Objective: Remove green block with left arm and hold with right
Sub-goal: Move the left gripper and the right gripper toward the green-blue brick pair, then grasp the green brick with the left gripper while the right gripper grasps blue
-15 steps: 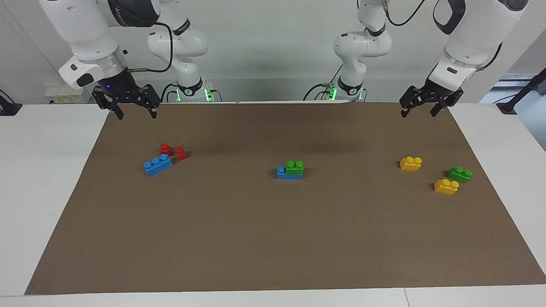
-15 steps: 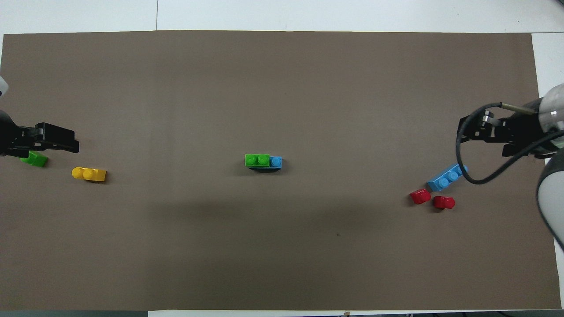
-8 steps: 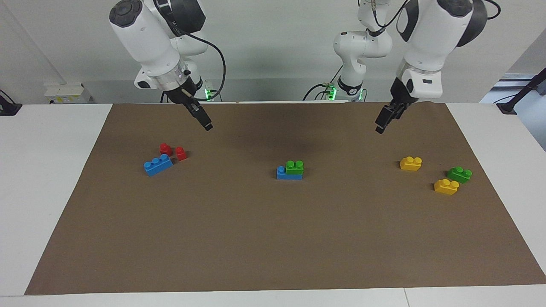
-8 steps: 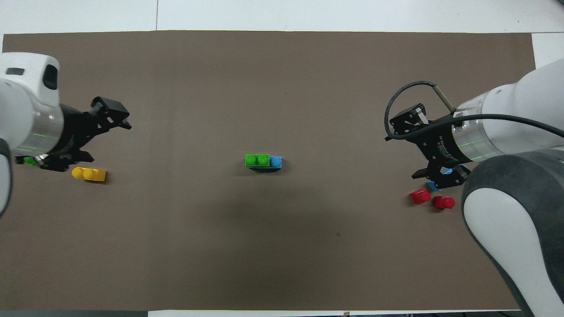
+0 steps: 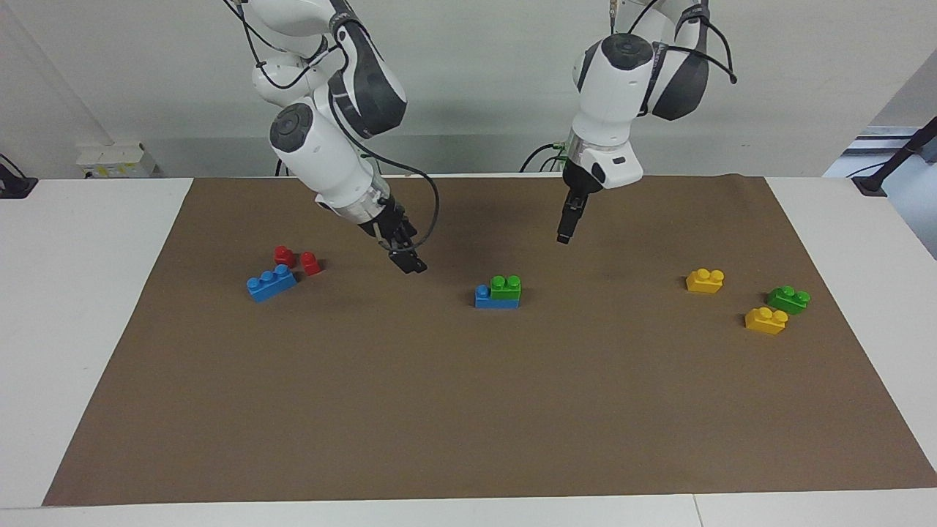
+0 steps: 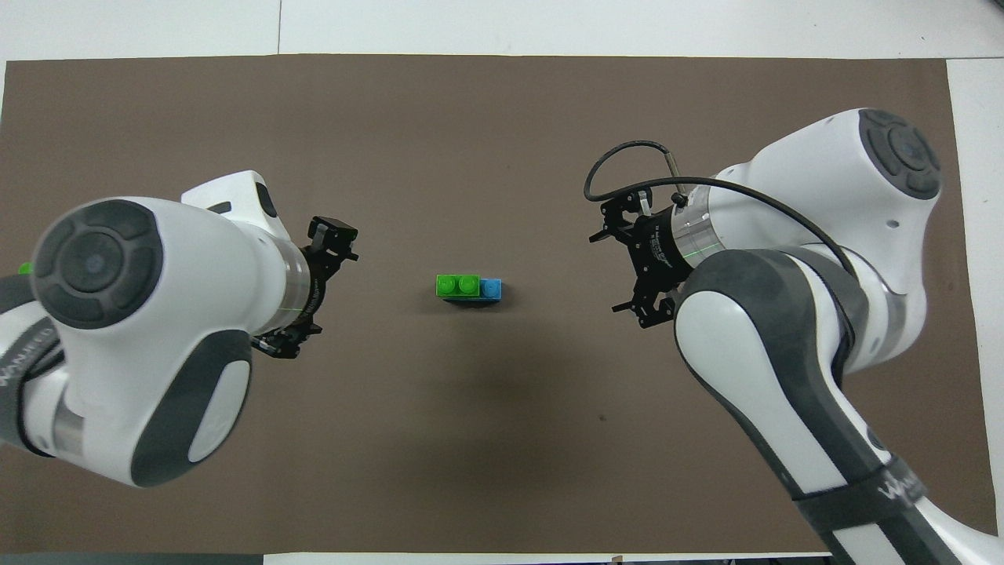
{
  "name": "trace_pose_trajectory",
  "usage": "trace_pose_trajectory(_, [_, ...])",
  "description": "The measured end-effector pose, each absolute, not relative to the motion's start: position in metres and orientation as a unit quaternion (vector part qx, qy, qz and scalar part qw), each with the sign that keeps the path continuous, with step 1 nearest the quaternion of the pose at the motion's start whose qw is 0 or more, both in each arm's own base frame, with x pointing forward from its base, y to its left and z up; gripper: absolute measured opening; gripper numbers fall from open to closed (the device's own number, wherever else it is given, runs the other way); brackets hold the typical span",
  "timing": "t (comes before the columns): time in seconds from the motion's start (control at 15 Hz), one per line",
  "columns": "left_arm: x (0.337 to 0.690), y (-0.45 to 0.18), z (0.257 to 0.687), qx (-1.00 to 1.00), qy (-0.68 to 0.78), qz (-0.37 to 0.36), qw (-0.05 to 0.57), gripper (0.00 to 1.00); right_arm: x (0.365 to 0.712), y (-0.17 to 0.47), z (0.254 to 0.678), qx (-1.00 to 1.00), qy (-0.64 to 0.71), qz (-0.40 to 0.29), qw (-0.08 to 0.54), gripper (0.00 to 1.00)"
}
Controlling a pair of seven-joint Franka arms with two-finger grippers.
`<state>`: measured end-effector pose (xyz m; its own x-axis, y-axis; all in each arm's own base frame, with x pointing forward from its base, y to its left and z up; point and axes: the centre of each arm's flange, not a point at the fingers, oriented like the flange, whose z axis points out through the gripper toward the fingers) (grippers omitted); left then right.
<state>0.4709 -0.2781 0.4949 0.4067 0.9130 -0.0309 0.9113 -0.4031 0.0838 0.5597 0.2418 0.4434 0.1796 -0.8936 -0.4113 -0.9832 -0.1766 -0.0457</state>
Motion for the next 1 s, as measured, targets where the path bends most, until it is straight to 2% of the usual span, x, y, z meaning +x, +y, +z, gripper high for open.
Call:
trace_pose_trajectory(0.2, [0.472,-0.308,0.46,0.793,0.608,0.004,0.046,1.0,0.554,0.274,0.414,-0.73,0.645,0.145,0.171,0.93])
trace_pose_trajectory(0.47, [0.491,-0.322,0.423,0.745,0.665,0.008,0.041,1.0,0.557,0.285,0.381,-0.714,0.659,0.154,0.176,0.9])
trace_pose_trajectory(0.6, [0.499,-0.326,0.417,0.731,0.681,0.007,0.041,1.0,0.557,0.292,0.363,-0.714,0.662,0.152,0.172,0.93])
trace_pose_trajectory(1.0, [0.506,-0.337,0.399,0.706,0.707,0.015,0.044,1.0,0.554,0.312,0.329,-0.707,0.668,0.15,0.176,0.9])
